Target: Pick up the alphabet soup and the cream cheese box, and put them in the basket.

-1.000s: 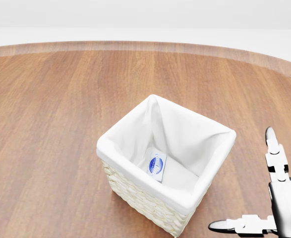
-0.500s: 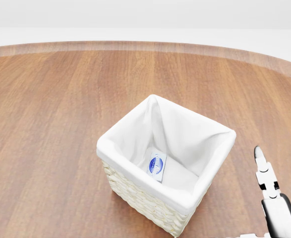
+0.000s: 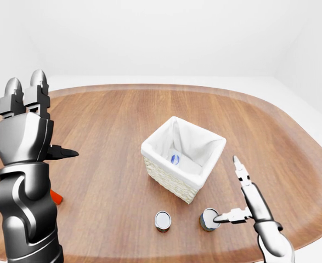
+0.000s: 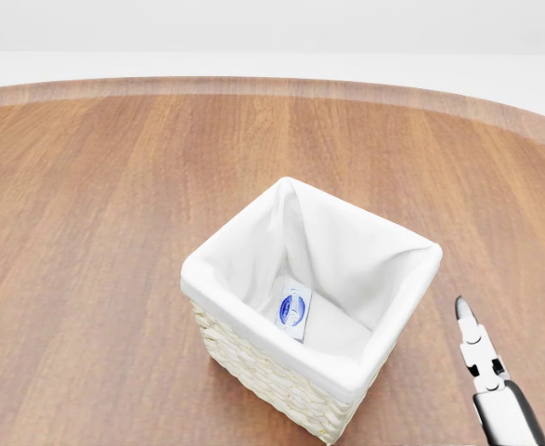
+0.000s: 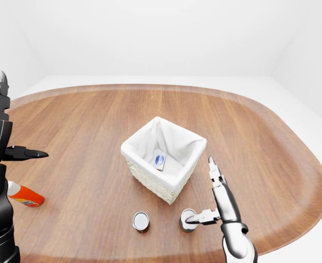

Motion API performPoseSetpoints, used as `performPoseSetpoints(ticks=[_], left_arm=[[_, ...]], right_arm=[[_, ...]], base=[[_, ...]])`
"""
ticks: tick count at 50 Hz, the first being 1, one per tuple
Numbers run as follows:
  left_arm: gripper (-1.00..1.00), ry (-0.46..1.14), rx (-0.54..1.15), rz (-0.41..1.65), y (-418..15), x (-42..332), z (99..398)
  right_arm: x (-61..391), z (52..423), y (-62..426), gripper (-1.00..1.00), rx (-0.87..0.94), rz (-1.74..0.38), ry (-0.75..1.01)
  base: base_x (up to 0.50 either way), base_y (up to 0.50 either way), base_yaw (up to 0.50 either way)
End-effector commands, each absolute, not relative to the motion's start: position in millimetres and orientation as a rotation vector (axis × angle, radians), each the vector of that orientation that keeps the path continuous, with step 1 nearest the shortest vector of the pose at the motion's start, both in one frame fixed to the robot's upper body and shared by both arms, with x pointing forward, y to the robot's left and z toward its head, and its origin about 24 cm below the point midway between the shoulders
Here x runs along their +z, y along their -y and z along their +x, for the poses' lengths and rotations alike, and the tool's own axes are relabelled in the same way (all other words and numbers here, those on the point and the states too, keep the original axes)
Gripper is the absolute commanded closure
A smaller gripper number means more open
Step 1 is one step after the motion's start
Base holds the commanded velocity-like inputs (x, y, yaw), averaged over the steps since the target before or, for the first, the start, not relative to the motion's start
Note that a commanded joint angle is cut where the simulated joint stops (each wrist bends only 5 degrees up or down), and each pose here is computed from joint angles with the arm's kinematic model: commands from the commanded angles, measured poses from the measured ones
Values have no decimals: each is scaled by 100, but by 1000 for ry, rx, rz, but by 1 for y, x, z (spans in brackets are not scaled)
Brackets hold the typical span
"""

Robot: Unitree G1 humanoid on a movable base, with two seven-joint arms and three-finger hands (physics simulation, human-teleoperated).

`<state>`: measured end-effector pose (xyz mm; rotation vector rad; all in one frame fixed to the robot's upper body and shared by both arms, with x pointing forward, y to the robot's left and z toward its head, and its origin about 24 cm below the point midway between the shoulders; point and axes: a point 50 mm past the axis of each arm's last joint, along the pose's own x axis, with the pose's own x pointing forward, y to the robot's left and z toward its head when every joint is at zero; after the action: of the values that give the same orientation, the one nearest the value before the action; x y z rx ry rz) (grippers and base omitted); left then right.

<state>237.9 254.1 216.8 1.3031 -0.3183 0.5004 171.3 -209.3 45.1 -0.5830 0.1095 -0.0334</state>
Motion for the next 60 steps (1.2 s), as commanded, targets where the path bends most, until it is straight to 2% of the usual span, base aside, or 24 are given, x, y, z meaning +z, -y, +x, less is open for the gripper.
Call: performPoseSetpoints(ticks=[1, 60], left_arm=[[-100, 314, 492, 1296, -254, 216, 240], [-100, 305, 511, 1337, -252, 213, 238]], right_arm=[[36, 170, 208, -100, -19, -640, -154], [-10, 162, 195, -100, 90, -667, -316]], base=[[0, 0, 0], [0, 0, 0]])
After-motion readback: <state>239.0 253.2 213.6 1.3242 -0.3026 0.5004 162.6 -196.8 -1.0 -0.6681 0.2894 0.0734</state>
